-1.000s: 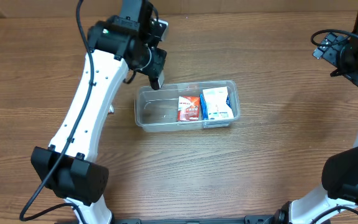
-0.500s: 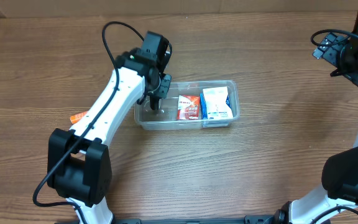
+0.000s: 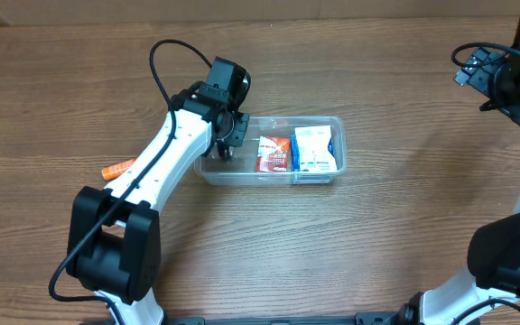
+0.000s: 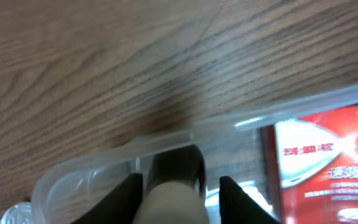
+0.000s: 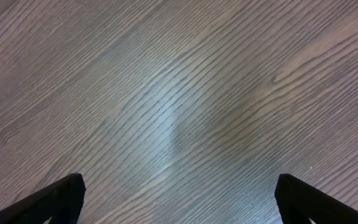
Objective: Pack container
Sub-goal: 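Set the dark bottle upright in the container's left end, then grasp the orange tablet tube with the left gripper, then lower the orange tube into the container along its front edge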
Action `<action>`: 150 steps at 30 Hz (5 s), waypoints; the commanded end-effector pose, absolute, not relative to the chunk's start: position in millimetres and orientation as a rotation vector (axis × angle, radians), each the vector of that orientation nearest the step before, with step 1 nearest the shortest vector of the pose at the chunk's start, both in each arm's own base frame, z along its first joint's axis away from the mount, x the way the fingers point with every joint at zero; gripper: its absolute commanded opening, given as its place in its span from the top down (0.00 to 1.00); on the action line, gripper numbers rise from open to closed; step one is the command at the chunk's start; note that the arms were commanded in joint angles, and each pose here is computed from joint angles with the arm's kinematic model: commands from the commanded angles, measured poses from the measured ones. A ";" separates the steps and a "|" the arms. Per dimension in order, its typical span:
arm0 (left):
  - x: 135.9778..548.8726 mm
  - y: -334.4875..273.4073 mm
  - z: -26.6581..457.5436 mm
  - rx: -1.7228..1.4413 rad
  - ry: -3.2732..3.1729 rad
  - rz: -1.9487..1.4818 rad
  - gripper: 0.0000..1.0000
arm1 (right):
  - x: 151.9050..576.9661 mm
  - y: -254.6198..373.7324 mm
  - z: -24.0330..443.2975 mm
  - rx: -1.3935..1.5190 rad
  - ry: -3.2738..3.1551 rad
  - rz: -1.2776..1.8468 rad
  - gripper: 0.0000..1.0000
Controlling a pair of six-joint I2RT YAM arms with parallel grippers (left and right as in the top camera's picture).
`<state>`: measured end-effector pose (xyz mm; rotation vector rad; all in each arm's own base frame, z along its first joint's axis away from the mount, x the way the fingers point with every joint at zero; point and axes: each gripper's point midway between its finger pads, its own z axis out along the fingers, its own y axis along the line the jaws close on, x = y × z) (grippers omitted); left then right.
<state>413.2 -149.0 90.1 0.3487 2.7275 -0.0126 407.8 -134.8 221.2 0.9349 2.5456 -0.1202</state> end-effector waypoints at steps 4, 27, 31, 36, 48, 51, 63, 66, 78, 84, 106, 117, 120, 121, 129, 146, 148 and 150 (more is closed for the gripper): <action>403.7 -145.2 79.2 0.356 2.765 0.022 0.31 | 409.5 -134.4 234.8 0.927 2.506 -0.117 0.00; 351.3 70.3 150.8 -0.036 2.986 0.260 0.00 | 409.5 -134.4 234.8 0.927 2.506 -0.117 0.00; 367.3 62.9 75.9 0.593 3.086 0.122 0.00 | 409.5 -134.4 234.8 0.927 2.506 -0.117 0.00; 360.8 57.2 15.1 1.129 3.079 -0.033 0.00 | 409.5 -134.4 234.8 0.927 2.506 -0.117 0.00; 370.2 14.3 4.5 0.986 2.991 -0.395 0.82 | 409.5 -134.4 234.8 0.927 2.506 -0.117 0.00; 377.3 15.2 3.6 0.830 3.026 -0.372 0.96 | 409.5 -134.3 234.7 0.927 2.506 -0.117 0.00; 440.6 -23.0 165.4 0.983 2.765 -0.230 0.96 | 409.5 -134.4 234.8 0.927 2.506 -0.117 0.00; 420.7 -76.0 194.8 1.316 2.646 -0.205 0.96 | 409.5 -134.3 234.7 0.927 2.506 -0.117 0.00; 345.3 -219.9 168.7 2.115 2.266 -0.184 0.96 | 409.5 -134.4 234.8 0.927 2.506 -0.117 0.00; 331.9 -213.7 111.3 2.301 2.217 -0.239 0.96 | 409.5 -134.3 234.7 0.927 2.506 -0.117 0.00; 330.6 -232.4 95.1 2.271 2.153 -0.371 0.51 | 409.5 -134.4 234.8 0.927 2.506 -0.117 0.00; 354.6 -254.0 96.3 2.045 2.208 -0.370 0.96 | 409.5 -134.4 234.8 0.927 2.506 -0.117 0.00; 352.1 -256.3 96.2 2.028 2.233 -0.376 0.96 | 409.5 -134.4 234.8 0.927 2.506 -0.117 0.00; 349.6 -257.2 96.2 2.038 2.232 -0.378 0.96 | 409.5 -134.4 234.8 0.927 2.506 -0.117 0.00; 320.8 -255.0 65.5 2.217 2.171 -0.418 0.96 | 409.5 -134.4 234.8 0.927 2.506 -0.117 0.00; 328.8 -260.6 41.9 2.208 2.105 -0.391 0.96 | 409.5 -134.4 234.8 0.927 2.506 -0.117 0.00; 329.1 -263.0 42.4 2.202 2.097 -0.402 0.96 | 409.5 -134.4 234.8 0.927 2.506 -0.117 0.00; 327.8 -265.1 43.2 2.197 2.092 -0.425 0.96 | 409.5 -134.4 234.8 0.927 2.506 -0.117 0.00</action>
